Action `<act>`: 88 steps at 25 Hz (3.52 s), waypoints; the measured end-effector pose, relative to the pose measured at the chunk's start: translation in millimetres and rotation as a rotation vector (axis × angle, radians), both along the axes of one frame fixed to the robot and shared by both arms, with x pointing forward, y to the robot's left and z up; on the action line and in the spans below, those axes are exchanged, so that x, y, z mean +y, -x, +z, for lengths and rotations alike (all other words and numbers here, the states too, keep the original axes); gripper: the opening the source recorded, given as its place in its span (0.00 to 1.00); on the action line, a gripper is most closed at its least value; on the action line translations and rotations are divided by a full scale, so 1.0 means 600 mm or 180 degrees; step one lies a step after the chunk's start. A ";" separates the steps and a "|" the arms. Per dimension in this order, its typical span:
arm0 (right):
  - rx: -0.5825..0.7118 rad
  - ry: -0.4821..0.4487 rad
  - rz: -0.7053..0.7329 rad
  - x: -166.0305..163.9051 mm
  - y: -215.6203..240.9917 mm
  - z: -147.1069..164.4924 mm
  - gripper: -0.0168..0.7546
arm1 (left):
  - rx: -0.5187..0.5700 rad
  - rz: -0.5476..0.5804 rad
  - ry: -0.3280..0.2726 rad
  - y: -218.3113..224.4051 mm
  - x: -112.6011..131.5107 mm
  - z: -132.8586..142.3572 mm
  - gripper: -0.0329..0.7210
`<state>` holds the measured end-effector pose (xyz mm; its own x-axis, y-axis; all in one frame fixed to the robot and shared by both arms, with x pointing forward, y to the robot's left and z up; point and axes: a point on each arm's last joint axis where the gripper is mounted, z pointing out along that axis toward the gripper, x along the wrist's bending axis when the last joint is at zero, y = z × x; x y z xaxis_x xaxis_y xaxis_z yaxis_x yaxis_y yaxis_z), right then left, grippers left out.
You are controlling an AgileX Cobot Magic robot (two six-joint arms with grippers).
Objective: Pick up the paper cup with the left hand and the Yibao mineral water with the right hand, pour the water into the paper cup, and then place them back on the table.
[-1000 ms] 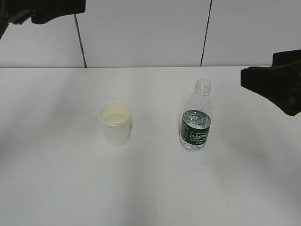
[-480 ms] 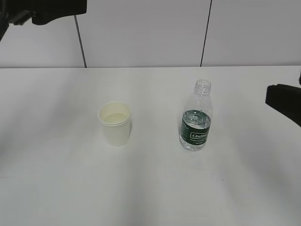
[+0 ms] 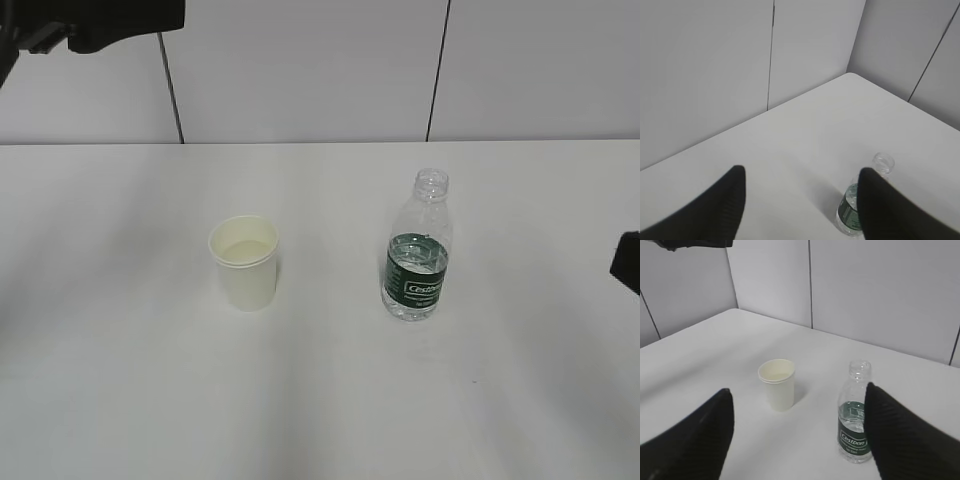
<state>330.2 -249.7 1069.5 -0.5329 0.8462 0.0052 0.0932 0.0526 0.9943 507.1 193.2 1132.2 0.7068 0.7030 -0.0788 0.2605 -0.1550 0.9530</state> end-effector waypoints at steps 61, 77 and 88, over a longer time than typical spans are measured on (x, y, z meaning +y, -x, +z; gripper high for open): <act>-0.0757 -0.0233 -0.1201 -0.064 0.045 -0.016 0.79 | 0.0001 -0.0004 0.0000 0.000 0.000 0.000 0.66; -0.0757 -0.0233 -0.1201 -0.064 0.045 -0.016 0.79 | 0.0090 0.0006 -0.0020 -0.011 -0.002 -0.014 0.66; -0.0757 -0.0233 -0.1201 -0.064 0.045 -0.016 0.79 | 0.0012 0.0226 0.0807 -0.033 -0.005 0.004 0.66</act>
<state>303.3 -287.8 1060.1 -0.1809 0.9834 -0.0132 -0.1392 -0.0123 0.9902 526.8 190.3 1134.9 0.6559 0.7082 -0.2614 0.2657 0.1075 0.9580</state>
